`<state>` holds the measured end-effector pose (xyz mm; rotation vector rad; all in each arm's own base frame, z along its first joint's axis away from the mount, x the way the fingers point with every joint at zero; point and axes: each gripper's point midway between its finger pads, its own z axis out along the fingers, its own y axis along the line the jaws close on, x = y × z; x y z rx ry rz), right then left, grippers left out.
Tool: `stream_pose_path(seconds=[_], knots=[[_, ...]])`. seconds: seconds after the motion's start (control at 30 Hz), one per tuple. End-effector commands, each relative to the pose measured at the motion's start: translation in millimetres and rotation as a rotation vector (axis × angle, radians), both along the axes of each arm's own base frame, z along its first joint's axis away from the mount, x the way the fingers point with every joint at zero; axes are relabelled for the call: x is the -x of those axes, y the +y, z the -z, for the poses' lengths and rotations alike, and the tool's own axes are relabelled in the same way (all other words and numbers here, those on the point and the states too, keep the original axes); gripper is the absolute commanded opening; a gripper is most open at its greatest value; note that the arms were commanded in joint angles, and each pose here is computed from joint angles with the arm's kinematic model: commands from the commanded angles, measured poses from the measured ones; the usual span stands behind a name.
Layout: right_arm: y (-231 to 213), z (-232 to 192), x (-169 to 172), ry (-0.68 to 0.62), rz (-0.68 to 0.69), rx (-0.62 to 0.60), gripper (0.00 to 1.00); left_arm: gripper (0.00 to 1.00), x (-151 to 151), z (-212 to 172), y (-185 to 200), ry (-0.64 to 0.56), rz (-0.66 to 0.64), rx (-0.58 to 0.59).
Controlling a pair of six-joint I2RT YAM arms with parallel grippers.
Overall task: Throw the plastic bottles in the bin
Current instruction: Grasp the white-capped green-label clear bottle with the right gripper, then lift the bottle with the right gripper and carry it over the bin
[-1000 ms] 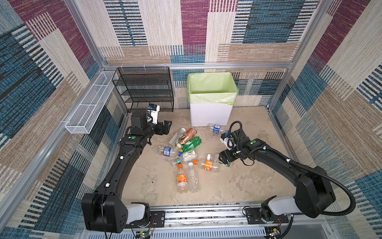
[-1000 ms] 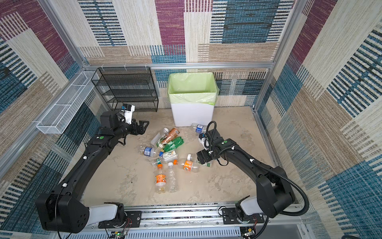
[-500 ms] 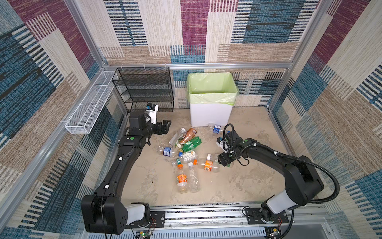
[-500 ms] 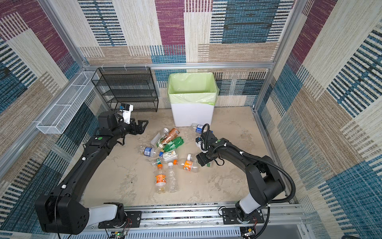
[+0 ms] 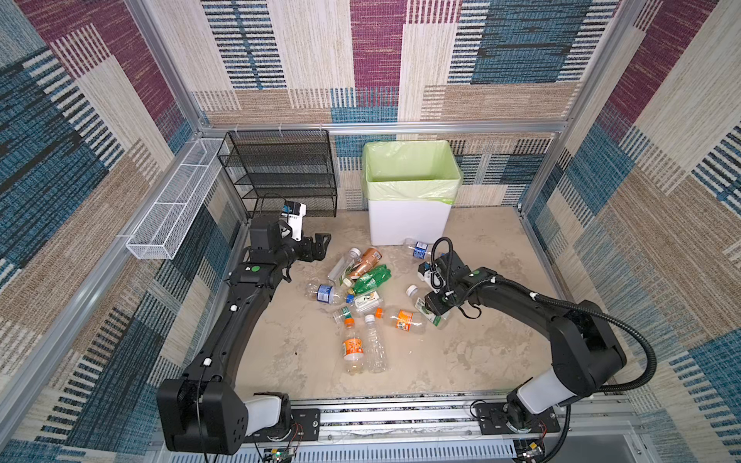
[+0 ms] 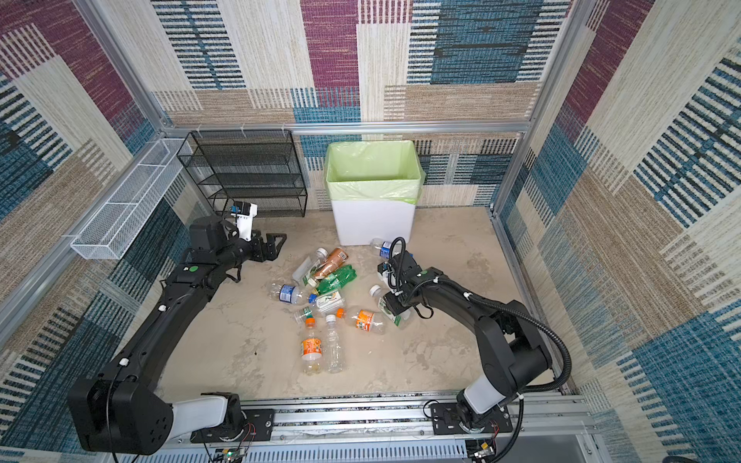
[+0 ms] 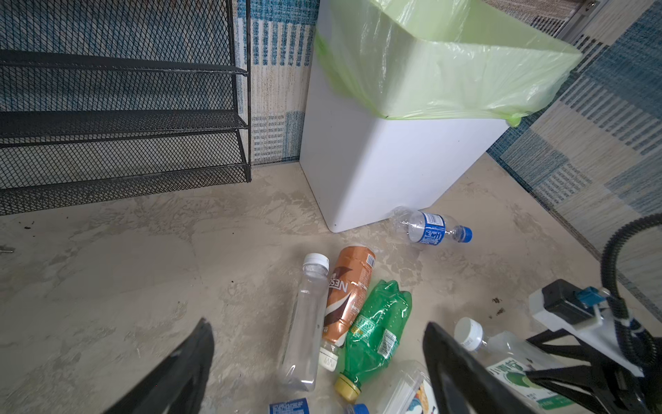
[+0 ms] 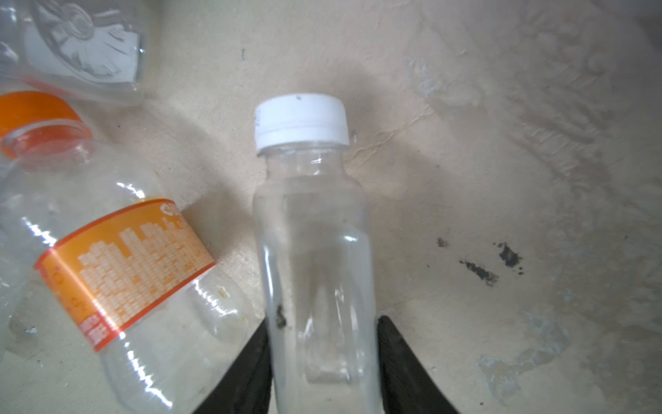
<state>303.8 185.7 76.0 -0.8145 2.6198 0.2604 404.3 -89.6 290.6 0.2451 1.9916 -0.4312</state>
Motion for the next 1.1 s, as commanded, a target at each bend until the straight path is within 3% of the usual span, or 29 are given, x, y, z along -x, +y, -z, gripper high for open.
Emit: stream_pose_path(seconds=[0.0,0.2,0.43,0.53,1.07], knots=[[5,-18,-15,-0.080,0.042,-0.045,0.44,0.92,0,-7,-2,-0.024,0.011,0.018],[14,-14,-9,-0.047,0.029,-0.099,0.45,0.92,3,-7,-2,-0.027,0.013,0.019],[12,-3,-5,-0.023,0.035,-0.092,0.62,0.91,4,-8,-3,-0.029,0.013,0.025],[14,0,-5,-0.013,0.030,-0.098,0.64,0.91,4,-8,-2,-0.030,0.009,0.024],[16,2,-13,-0.027,0.044,-0.095,0.44,0.91,5,-7,-2,-0.028,0.012,0.020]])
